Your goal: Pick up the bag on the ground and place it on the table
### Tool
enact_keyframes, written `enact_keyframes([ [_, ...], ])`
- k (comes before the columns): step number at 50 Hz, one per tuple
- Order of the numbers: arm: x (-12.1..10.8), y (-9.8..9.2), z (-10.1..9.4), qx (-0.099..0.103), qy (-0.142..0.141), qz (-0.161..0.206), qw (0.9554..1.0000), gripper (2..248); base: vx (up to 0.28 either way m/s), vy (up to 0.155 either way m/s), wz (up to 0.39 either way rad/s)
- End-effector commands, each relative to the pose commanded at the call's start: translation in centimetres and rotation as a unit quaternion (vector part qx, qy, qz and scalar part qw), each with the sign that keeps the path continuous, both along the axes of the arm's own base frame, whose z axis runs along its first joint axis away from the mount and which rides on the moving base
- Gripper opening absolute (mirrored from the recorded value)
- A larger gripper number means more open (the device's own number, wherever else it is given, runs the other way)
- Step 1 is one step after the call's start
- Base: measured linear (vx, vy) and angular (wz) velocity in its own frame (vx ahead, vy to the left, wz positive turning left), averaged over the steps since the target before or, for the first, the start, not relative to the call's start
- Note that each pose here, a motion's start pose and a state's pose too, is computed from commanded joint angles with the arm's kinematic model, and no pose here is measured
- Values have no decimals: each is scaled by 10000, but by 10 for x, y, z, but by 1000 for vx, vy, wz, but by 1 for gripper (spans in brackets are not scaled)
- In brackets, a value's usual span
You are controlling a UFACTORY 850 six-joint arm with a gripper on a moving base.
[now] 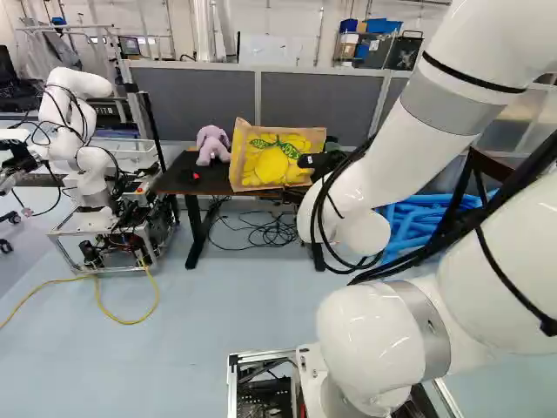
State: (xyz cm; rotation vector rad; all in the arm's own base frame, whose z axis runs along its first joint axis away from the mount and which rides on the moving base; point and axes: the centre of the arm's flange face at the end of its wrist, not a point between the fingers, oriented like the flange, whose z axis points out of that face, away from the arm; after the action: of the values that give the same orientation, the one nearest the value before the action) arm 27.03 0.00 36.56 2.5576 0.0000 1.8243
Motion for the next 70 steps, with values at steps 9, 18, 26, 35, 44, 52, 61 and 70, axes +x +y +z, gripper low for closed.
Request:
enact_keyframes([
  [9, 0, 0, 0, 0, 0, 0, 10000, 247, 0, 0, 0],
  [18, 0, 0, 0, 0, 0, 0, 10000, 247, 0, 0, 0],
  [26, 0, 0, 0, 0, 0, 0, 10000, 247, 0, 0, 0],
  [35, 0, 0, 0, 0, 0, 0, 10000, 247, 0, 0, 0],
  [44, 0, 0, 0, 0, 0, 0, 10000, 247, 0, 0, 0],
  [52, 0, 0, 0, 0, 0, 0, 10000, 247, 0, 0, 0],
  [61, 0, 0, 0, 0, 0, 0, 10000, 247, 0, 0, 0],
  [70, 0, 0, 0, 0, 0, 0, 10000, 247, 0, 0, 0],
])
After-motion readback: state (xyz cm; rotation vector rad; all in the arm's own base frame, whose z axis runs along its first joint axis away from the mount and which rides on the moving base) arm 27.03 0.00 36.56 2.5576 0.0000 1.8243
